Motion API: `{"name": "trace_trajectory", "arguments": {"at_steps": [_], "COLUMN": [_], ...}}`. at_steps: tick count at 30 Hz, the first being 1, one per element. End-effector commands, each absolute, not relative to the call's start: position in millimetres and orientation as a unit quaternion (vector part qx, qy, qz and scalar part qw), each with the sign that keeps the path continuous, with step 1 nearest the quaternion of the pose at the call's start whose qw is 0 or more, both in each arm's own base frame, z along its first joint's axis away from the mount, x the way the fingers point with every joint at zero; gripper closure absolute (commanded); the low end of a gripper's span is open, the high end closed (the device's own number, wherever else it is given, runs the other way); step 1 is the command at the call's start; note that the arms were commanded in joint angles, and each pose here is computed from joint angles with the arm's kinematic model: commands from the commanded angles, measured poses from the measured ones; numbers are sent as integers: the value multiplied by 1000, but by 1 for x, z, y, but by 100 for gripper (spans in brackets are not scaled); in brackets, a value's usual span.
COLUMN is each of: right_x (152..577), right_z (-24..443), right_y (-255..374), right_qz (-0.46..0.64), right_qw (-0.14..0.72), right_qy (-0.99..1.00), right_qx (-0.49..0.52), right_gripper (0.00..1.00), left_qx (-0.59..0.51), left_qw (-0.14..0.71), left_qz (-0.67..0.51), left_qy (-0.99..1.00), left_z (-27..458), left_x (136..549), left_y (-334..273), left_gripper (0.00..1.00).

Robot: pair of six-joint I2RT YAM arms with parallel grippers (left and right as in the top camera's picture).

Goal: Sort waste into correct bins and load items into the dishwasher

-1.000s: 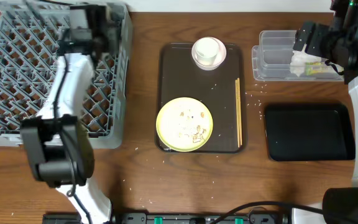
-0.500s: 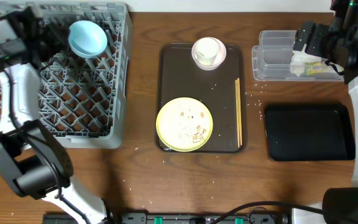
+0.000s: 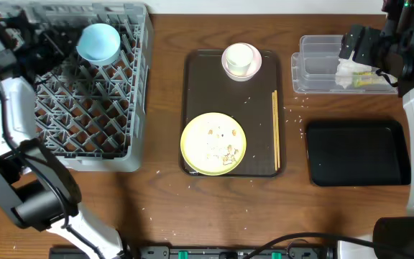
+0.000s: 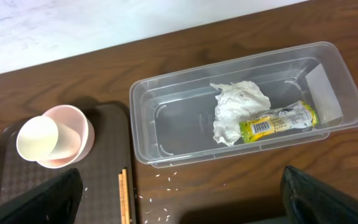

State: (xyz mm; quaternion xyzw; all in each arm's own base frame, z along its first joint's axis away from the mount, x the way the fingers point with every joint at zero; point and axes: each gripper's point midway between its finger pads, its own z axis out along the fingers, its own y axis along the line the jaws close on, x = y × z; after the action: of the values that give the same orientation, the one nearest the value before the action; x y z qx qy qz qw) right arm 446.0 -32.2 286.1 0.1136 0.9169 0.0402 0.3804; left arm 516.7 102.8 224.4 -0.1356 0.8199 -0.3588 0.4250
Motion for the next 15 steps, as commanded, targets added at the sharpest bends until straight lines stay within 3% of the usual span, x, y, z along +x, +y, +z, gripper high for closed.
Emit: {"name": "trace_trajectory", "arguments": {"at_steps": [1, 8, 15], "right_x": [447, 447, 447], "right_z": [287, 288, 288], "right_y": [-35, -35, -35], "right_qz": [40, 40, 40], "right_qw": [382, 382, 382], "right_qy": [915, 915, 915], "right_qx": [121, 121, 121], "right_gripper": [1, 1, 1], "left_qx": [-68, 20, 111], "left_qw": [437, 422, 399], "left_qz": [-325, -96, 102], "left_qy": [836, 901, 904], "left_z": [216, 174, 168], "left_x": [526, 543, 549], "left_y": [78, 52, 34], "left_gripper": [41, 41, 41]}}
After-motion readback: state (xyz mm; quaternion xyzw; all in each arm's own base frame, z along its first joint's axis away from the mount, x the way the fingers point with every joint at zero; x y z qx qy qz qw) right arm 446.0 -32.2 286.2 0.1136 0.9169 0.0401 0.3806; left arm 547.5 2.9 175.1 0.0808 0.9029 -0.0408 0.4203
